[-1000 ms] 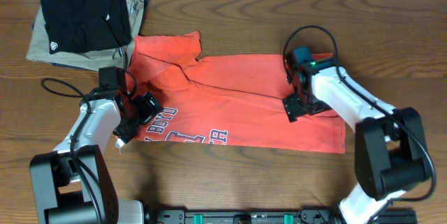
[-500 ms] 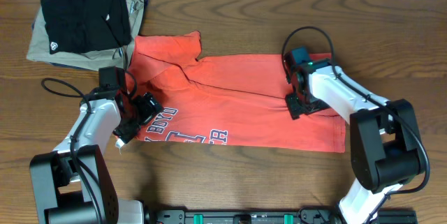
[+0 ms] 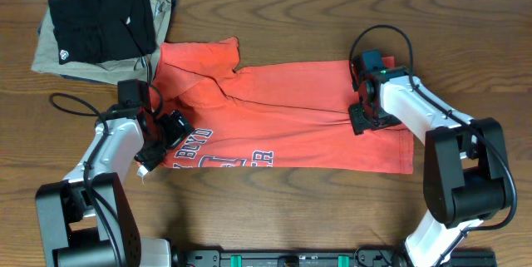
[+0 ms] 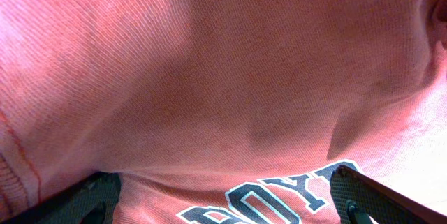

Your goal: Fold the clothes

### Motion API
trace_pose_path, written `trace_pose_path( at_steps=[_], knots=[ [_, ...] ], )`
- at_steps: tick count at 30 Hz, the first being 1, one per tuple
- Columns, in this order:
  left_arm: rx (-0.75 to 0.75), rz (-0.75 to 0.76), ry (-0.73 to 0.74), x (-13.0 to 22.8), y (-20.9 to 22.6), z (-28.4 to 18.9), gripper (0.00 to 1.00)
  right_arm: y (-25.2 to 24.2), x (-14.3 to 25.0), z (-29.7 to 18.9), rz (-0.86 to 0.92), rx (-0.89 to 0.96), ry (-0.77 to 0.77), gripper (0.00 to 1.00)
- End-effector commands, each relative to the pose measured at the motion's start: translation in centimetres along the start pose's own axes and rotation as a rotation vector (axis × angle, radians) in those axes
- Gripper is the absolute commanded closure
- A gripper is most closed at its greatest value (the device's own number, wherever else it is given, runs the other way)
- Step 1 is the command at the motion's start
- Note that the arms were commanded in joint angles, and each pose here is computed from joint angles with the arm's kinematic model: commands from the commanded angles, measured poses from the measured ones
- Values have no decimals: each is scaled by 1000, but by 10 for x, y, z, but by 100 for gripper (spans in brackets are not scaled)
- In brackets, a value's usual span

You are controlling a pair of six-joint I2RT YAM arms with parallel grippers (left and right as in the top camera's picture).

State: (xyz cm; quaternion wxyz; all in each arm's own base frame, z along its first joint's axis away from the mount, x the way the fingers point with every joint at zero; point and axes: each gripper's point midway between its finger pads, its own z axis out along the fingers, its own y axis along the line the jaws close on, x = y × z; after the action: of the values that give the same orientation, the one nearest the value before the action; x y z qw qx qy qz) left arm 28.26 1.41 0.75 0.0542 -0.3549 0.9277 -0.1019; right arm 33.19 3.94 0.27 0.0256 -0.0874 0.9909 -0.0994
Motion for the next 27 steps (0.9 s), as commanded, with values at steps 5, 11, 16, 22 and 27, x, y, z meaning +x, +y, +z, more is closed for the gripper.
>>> trace_pose_path(
  at_steps=[5, 11, 16, 22, 27],
  knots=[
    [-53, -21, 0, 0, 14, 3, 2, -27, -8, 0, 95, 88, -17, 34],
    [-53, -27, -1, -1, 15, 3, 2, -41, -9, -4, 160, 115, -10, 31],
    [-44, -31, -16, -4, 14, -2, 2, -54, -10, -11, 216, 102, 5, 31],
    [-28, -26, -42, -6, 11, -9, 2, -62, -13, -8, 267, 58, -4, 27],
    [-18, -15, -65, -9, 9, -15, 2, -82, -18, -4, 384, 62, -35, 22]
  ],
)
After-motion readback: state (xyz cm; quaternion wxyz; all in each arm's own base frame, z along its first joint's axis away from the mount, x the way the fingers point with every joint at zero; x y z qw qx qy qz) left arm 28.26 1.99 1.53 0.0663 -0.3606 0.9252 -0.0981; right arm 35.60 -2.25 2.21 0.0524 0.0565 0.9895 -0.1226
